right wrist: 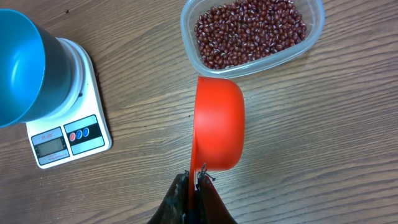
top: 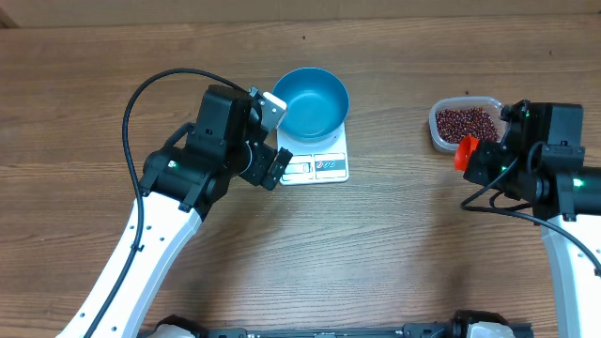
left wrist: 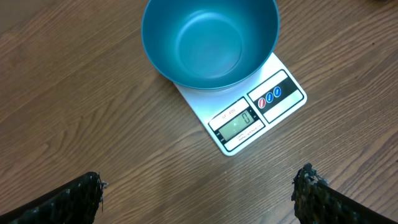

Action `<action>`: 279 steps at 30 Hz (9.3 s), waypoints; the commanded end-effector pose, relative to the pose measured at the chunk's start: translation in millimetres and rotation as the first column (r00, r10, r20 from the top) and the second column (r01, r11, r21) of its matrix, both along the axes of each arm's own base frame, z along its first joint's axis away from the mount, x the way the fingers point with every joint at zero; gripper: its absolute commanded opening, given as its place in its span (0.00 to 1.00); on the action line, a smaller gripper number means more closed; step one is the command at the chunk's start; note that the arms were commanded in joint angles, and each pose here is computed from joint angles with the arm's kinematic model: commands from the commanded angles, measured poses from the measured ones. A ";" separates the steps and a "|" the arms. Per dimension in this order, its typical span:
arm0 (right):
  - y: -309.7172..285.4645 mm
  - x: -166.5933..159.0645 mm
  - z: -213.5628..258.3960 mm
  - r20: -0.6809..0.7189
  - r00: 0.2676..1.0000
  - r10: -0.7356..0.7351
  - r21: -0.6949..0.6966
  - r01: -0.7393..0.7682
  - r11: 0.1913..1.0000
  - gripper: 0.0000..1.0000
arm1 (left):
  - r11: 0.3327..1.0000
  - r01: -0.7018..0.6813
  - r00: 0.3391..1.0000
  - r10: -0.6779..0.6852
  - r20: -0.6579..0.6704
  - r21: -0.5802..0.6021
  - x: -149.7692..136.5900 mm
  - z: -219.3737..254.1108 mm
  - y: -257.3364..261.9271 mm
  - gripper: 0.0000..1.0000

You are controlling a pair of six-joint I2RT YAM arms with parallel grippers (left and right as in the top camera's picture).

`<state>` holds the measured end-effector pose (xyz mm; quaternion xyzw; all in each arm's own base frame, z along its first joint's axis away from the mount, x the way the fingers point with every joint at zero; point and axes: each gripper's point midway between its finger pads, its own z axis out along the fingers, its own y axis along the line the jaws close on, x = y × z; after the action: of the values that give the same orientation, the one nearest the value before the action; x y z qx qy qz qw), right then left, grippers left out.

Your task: Scoop item into bowl and weigh 150g on scale

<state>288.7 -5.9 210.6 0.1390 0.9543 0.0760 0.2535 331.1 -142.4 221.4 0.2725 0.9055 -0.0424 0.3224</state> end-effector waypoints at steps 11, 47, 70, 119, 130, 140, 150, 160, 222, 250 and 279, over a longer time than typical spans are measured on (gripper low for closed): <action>-1.8 4.3 9.7 0.031 1.000 -0.001 -0.001 0.001 1.000 0.04 | 1.000 0.018 1.000 -0.018 -0.019 0.007 -1.8 -6.4 -1.3 0.99; -1.8 4.2 9.6 0.030 1.000 -0.001 -0.001 0.001 1.000 0.04 | 0.996 0.028 0.998 -0.032 -0.053 -0.081 -7.1 -5.0 -14.6 0.99; -1.8 4.3 9.7 0.031 1.000 -0.001 -0.001 0.001 1.000 0.04 | 0.996 0.028 0.999 -0.032 -0.044 -0.085 -5.3 -3.5 -15.4 1.00; -28.0 84.8 67.6 -0.001 1.000 0.000 -0.116 0.000 0.993 0.04 | 0.996 0.028 0.999 -0.032 -0.044 -0.085 -5.3 -3.5 -15.4 1.00; -55.4 111.0 -3.9 -0.197 0.968 0.154 -0.230 -0.198 0.953 0.04 | 0.996 0.028 0.999 -0.032 -0.044 -0.085 -5.3 -3.5 -15.4 0.99; -80.3 112.0 -52.6 -0.263 0.954 0.146 -0.040 -0.162 0.986 0.04 | 0.996 0.028 0.999 -0.032 -0.044 -0.085 -5.3 -3.6 -15.3 1.00; -84.0 120.7 -108.7 -0.364 0.917 0.164 0.003 -0.175 0.985 0.04 | 0.996 0.028 0.998 -0.032 -0.044 -0.085 -5.3 -3.6 -15.4 0.99; -43.5 118.5 -137.8 -0.328 0.898 0.292 0.247 -0.217 0.945 0.04 | 0.996 0.028 0.999 -0.032 -0.044 -0.085 -5.3 -3.6 -15.3 1.00; -37.4 91.0 -62.8 0.161 0.963 0.215 0.831 -0.250 0.497 0.04 | 0.996 0.028 0.999 -0.032 -0.044 -0.085 -5.3 -3.5 -15.3 1.00; 156.2 104.5 -21.0 0.274 0.780 0.562 0.837 -0.481 0.261 0.04 | 0.996 0.028 0.998 -0.032 -0.045 -0.084 -5.3 -3.7 -15.3 1.00; 216.2 137.9 -71.4 -0.066 0.756 0.651 0.379 -0.584 0.718 0.04 | 0.996 0.026 0.999 -0.029 -0.044 -0.082 -5.0 -3.8 -14.6 1.00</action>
<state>416.0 210.9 133.9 -0.1271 0.9259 0.3504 0.0610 326.4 -155.3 222.5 0.2739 0.9032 -0.0838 0.3195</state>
